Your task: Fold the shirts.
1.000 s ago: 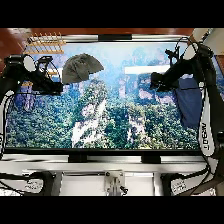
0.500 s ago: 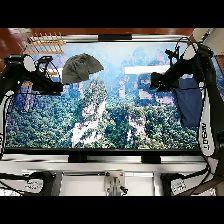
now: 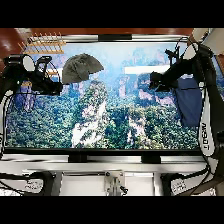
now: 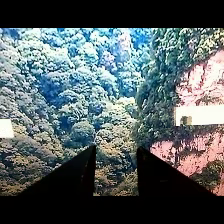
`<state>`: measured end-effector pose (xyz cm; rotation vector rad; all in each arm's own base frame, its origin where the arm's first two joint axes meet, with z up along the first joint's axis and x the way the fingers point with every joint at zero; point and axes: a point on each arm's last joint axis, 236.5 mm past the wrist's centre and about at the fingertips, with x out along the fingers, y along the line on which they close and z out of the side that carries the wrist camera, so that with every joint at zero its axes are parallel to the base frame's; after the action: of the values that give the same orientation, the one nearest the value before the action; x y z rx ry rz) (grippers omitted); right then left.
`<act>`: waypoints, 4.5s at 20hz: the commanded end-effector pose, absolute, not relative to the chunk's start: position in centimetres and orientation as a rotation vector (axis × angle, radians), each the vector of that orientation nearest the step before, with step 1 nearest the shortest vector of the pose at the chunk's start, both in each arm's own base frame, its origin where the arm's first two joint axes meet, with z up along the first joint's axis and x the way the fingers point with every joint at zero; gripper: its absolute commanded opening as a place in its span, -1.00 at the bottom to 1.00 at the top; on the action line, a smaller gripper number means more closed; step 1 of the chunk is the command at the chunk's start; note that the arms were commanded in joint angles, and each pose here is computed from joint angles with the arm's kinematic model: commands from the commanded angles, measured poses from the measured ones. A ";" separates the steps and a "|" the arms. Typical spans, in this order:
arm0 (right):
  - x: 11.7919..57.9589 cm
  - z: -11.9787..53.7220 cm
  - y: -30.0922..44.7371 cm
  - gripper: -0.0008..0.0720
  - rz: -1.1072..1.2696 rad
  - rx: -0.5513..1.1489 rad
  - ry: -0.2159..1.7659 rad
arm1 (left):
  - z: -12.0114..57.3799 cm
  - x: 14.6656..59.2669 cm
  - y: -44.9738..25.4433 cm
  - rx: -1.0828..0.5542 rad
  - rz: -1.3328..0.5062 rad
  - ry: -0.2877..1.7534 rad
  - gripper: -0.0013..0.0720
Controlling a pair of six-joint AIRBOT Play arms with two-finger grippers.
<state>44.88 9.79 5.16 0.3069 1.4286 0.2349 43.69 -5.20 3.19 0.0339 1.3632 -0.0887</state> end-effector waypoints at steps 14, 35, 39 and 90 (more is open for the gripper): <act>46.9 5.7 10.2 0.31 0.245 0.324 1.341 | 3.9 47.1 -7.7 -0.170 -0.073 1.230 -0.06; 45.5 4.5 11.1 0.86 0.213 0.141 1.384 | -5.8 63.4 -6.0 -0.424 -0.036 0.985 0.85; 45.5 4.5 11.1 0.86 0.210 0.141 1.385 | -8.2 63.9 -6.3 -0.413 -0.041 0.991 0.75; 39.6 -0.8 12.3 0.86 0.453 0.470 1.665 | -7.4 17.9 -29.5 -0.461 -0.667 1.596 0.70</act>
<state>38.44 8.73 1.06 0.3128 1.6638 0.3325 19.13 -25.97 -6.43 -0.3503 1.6327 -0.6391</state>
